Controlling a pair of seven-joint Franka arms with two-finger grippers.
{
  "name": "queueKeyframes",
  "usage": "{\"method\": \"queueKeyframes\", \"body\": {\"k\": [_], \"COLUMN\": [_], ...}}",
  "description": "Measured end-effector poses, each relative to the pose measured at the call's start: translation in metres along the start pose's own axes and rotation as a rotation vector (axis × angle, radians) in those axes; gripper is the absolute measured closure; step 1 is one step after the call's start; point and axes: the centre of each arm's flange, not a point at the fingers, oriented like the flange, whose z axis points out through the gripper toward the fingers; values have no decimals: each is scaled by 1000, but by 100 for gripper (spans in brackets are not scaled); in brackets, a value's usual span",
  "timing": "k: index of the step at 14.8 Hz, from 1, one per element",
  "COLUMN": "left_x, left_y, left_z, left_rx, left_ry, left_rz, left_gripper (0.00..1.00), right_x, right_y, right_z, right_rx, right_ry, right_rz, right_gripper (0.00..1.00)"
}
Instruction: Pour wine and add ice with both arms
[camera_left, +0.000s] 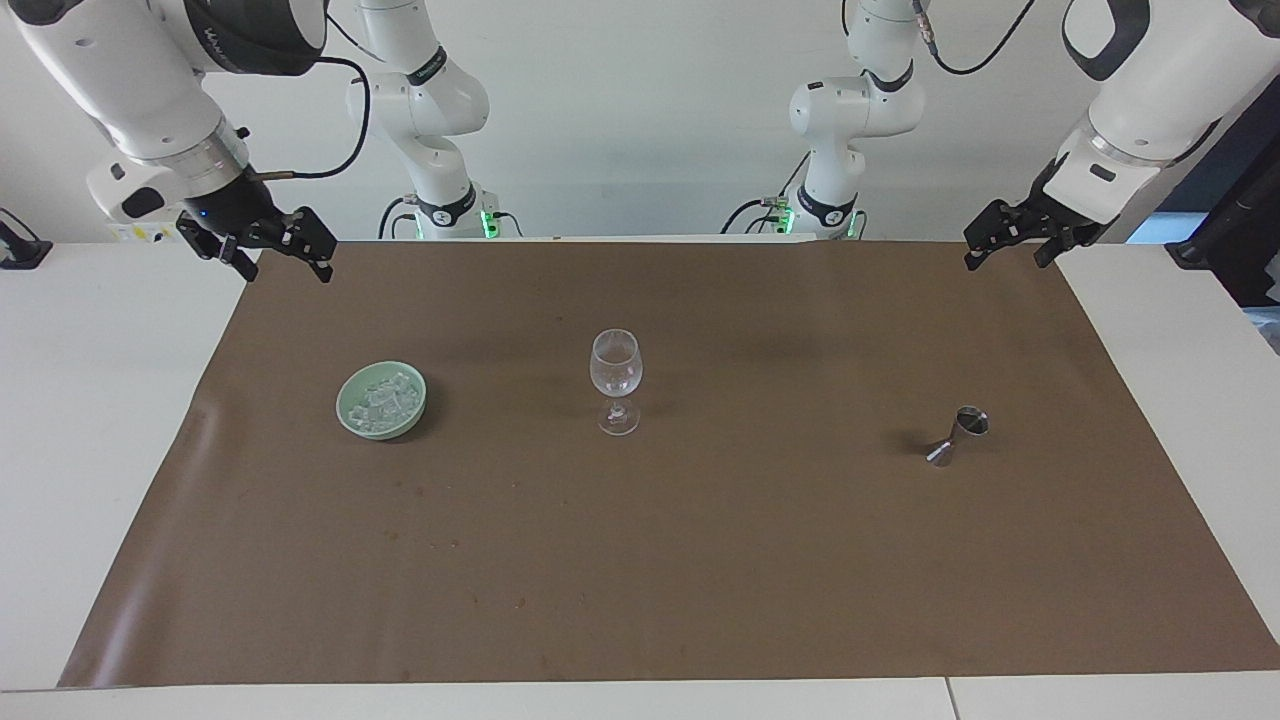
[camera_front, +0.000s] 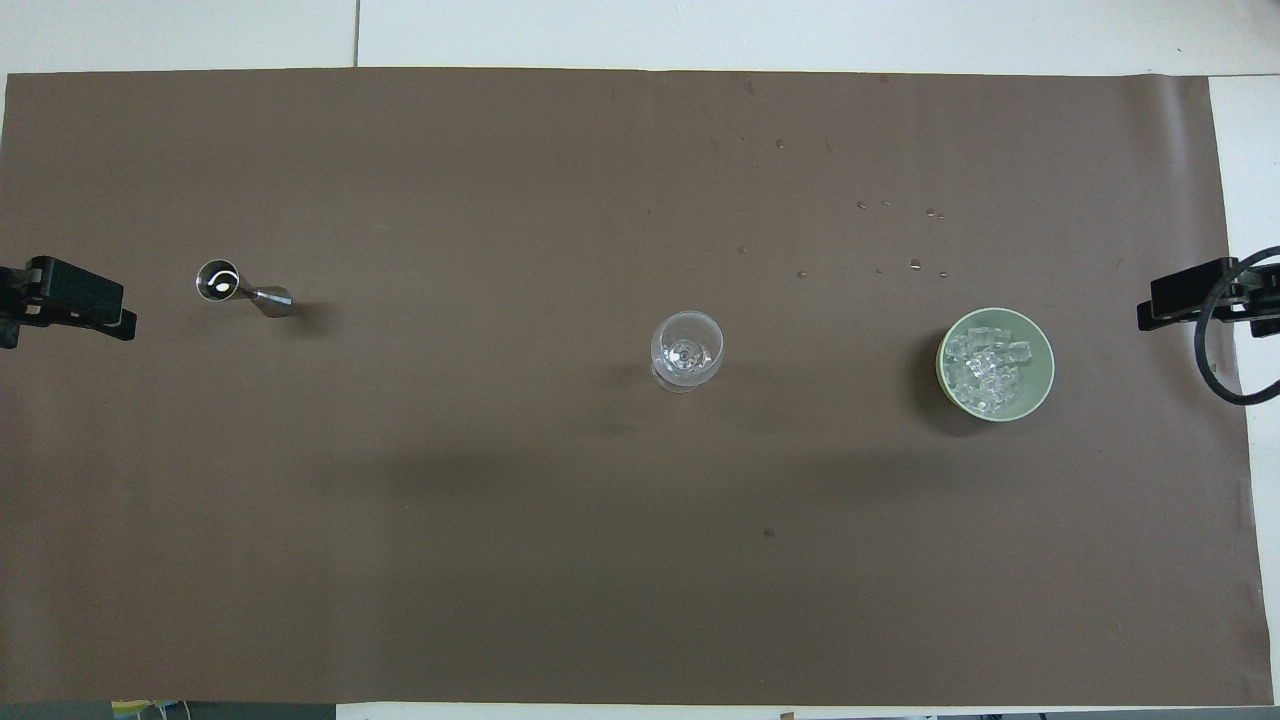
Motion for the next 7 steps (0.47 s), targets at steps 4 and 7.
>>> {"method": "queueKeyframes", "body": {"k": [4,7], "left_x": [0,0], "left_y": [0,0], "left_z": [0,0], "left_rx": [0,0], "left_ry": [3,3], "left_rz": [11,17], "left_gripper": [0,0], "right_x": [0,0], "right_y": [1,1], "right_z": [0,0], "right_rx": [0,0], "right_ry": [0,0], "right_rz": [1,2], "right_gripper": [0,0]}}
